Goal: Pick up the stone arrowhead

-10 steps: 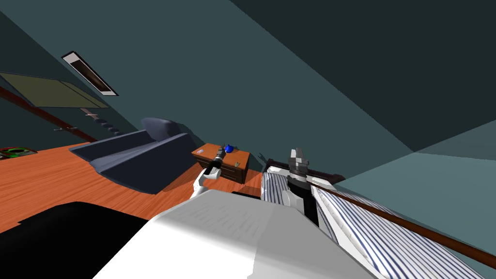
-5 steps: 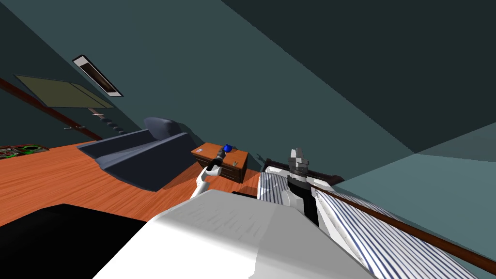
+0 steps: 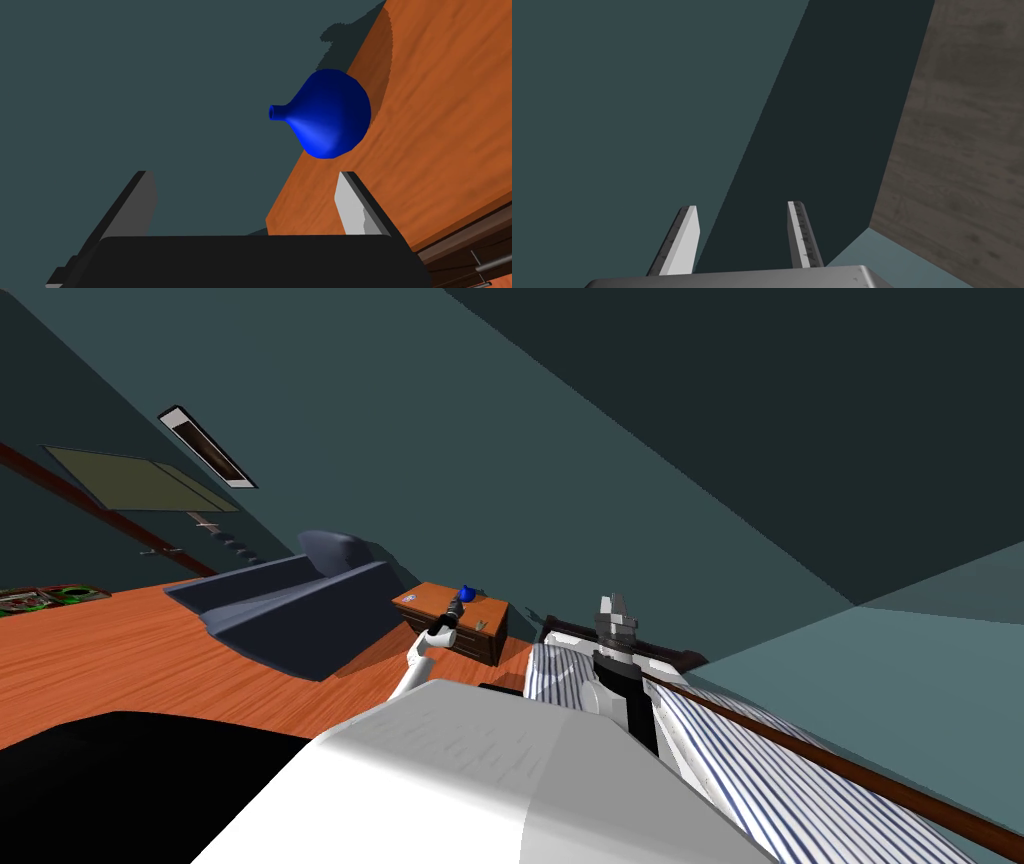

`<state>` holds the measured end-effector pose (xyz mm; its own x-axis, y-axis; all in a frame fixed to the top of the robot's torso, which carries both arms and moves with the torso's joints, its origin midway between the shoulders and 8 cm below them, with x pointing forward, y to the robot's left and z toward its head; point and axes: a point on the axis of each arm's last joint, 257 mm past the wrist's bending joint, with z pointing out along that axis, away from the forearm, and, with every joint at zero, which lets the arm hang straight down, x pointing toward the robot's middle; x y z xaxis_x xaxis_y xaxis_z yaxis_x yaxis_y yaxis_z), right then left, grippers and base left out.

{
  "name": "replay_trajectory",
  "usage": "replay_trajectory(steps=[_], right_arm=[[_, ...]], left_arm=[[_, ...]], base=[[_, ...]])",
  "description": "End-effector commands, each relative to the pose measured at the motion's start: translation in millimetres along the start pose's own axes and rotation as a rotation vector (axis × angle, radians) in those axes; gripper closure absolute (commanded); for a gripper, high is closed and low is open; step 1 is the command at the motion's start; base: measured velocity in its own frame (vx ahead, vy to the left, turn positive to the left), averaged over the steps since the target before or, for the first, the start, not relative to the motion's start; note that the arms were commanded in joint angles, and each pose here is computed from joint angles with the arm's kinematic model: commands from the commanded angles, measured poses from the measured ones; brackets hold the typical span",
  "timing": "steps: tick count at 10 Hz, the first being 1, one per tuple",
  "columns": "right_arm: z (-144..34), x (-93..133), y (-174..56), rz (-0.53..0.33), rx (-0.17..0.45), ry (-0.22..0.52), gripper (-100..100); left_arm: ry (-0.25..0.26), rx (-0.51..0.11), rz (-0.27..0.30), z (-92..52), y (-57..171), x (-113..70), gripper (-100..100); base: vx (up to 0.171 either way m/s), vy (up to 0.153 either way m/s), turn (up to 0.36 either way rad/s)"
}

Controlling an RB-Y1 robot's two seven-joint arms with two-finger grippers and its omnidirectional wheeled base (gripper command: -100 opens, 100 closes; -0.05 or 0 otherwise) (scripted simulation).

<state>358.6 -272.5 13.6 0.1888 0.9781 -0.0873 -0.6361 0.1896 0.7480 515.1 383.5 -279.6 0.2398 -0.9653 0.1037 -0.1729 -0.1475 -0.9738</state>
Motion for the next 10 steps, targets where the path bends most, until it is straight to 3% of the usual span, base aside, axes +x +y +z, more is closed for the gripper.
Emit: replay_trajectory(steps=[1, 4, 7, 10], right_arm=[[0.0, 0, 0, 0.0, 0.0, 0.0, 0], [0.0, 0, 0, 0.0, 0.0, 0.0, 0], [0.0, 0, 0, 0.0, 0.0, 0.0, 0], [0.0, 0, 0, 0.0, 0.0, 0.0, 0]], left_arm=[[-0.007, -0.021, -0.006, 2.7, 9, -2.5, -100], [-0.069, -0.12, -0.086, 17.0, 35, -27.2, -100], [-0.114, -0.203, -0.133, 20.1, 65, -44.4, -100], [-0.193, -0.297, -0.231, 24.7, 92, -71.3, -100]], base=[[0.003, -0.033, 0.003], [0.011, -0.068, 0.005], [0.03, -0.06, -0.031], [0.007, -0.018, -0.063]])
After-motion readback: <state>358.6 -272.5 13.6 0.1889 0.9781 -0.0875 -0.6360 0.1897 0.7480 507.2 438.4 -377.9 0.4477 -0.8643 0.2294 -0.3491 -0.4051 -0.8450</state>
